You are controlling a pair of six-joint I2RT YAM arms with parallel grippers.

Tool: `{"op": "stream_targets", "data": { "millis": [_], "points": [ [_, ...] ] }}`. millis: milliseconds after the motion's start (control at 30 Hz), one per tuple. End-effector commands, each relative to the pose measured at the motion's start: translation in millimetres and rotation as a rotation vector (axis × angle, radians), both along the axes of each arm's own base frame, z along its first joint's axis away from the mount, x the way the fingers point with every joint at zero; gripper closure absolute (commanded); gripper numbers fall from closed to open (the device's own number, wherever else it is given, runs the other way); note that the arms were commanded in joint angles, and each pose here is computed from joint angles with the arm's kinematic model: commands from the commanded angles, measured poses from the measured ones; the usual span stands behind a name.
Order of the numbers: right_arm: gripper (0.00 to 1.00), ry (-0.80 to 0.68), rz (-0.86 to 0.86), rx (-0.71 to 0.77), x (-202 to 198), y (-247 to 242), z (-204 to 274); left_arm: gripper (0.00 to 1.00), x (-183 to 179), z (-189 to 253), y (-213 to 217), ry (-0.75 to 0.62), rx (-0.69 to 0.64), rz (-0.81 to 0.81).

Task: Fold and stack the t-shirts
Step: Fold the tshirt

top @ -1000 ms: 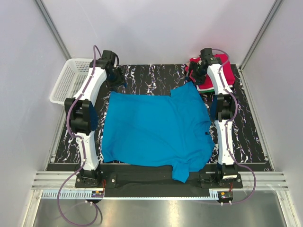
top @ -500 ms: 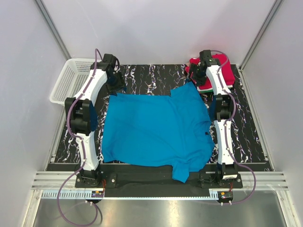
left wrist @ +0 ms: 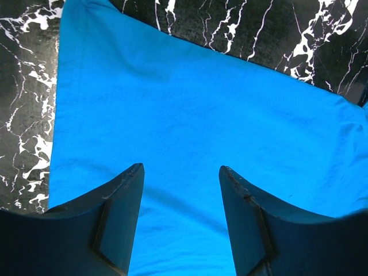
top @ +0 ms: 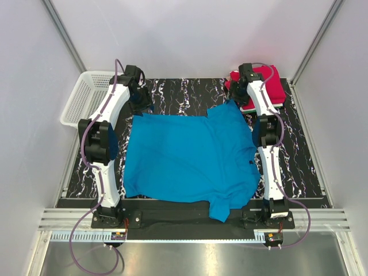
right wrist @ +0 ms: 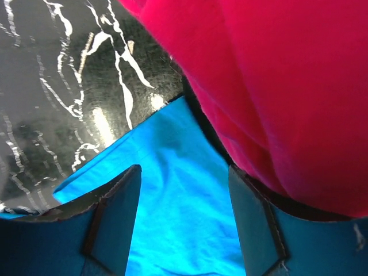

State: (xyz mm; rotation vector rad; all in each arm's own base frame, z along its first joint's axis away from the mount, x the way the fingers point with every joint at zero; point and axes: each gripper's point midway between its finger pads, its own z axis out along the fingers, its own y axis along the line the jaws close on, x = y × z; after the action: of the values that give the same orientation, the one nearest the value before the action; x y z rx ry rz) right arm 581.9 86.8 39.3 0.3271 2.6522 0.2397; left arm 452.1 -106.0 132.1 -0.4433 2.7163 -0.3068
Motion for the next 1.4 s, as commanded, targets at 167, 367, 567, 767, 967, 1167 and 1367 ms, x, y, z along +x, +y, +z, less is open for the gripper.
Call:
{"op": "stream_targets", "data": {
  "millis": [167,367,567,767,967,1167,1367],
  "points": [
    [0.31,0.065,0.015,-0.186,-11,-6,-37,0.40,-6,23,-3,-0.052,-0.043,-0.027],
    [0.31,0.040,-0.017,-0.257,-7,-18,-28,0.40,-9,21,-6,-0.041,-0.059,-0.033],
    [0.30,0.050,-0.010,-0.253,-8,-17,-36,0.40,-3,17,-7,-0.039,-0.059,-0.037],
    [0.43,0.054,-0.002,-0.241,-9,-13,-38,0.40,-2,18,-7,-0.043,-0.058,-0.038],
    [0.56,0.041,0.009,-0.223,-7,-5,-34,0.40,-3,13,-7,-0.029,-0.058,-0.039],
    [0.39,0.007,0.022,-0.212,0,1,-27,0.40,-3,12,-8,-0.023,-0.065,-0.044],
    [0.33,-0.058,0.014,-0.225,14,-1,-14,0.40,-5,9,-9,-0.015,-0.071,-0.047]
  ]
}}
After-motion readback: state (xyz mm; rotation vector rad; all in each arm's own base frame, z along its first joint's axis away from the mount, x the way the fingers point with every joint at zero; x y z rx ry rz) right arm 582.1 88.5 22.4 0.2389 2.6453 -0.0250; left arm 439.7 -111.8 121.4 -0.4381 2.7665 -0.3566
